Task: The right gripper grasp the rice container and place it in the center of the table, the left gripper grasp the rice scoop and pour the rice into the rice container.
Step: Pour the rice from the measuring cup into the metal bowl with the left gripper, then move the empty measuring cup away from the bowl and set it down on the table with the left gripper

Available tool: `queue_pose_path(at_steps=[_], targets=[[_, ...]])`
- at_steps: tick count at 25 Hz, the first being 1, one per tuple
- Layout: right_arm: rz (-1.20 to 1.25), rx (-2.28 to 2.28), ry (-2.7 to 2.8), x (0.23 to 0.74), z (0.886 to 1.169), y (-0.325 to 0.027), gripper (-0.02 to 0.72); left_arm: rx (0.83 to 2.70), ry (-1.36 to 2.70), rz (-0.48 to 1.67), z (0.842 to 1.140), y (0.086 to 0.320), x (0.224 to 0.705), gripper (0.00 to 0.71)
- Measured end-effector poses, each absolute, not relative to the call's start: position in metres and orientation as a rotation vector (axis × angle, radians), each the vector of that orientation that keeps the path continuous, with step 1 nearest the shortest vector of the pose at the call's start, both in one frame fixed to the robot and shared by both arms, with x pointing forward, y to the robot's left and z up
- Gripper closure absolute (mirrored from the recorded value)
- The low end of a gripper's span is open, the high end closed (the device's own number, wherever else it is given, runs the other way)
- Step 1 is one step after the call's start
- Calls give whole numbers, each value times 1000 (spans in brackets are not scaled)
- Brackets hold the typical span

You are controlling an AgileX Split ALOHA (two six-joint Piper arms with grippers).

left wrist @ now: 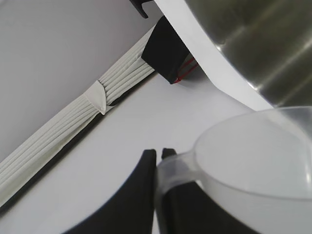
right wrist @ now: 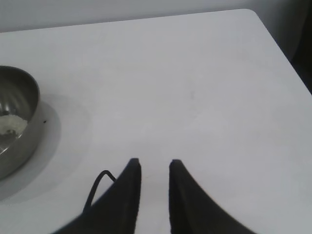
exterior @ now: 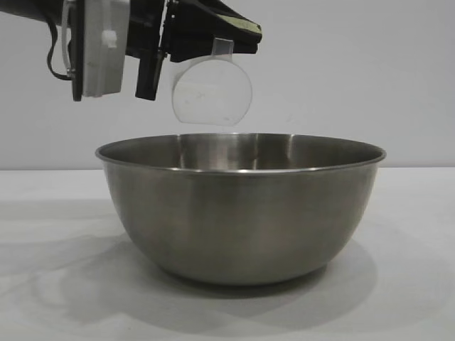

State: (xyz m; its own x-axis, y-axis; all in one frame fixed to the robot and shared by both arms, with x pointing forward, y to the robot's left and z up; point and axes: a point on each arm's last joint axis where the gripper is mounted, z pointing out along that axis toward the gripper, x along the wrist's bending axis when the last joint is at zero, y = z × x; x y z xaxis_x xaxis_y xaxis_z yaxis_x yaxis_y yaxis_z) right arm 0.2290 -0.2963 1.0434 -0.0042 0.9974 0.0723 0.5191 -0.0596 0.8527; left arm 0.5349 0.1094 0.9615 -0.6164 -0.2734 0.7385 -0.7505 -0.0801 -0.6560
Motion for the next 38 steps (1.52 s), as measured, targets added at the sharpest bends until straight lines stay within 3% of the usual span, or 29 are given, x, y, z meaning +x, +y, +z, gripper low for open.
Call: queue_pose_path(at_steps=[8,12,15,23,32,38], targets=[[971,1647,1585,229,1043,-296,563,1160,-1749,1705,962,109,535,710],[971,1647,1585,229,1043,-296,563,1444,-1181,1527,971,111,544,710],[972,1649,1583,229,1043,-296,563,1556,-693,1416,980,116,556,710],[972,1649,1583,229,1043,-296,563,1416,384,1166,991,147,583,710],[972,1649,1583,229,1043,-296,563,1410,833,1125,965,182,587,710],[980,1651,1586,229,1043,-296,563,1461,1015,1080,922,213,568,710]])
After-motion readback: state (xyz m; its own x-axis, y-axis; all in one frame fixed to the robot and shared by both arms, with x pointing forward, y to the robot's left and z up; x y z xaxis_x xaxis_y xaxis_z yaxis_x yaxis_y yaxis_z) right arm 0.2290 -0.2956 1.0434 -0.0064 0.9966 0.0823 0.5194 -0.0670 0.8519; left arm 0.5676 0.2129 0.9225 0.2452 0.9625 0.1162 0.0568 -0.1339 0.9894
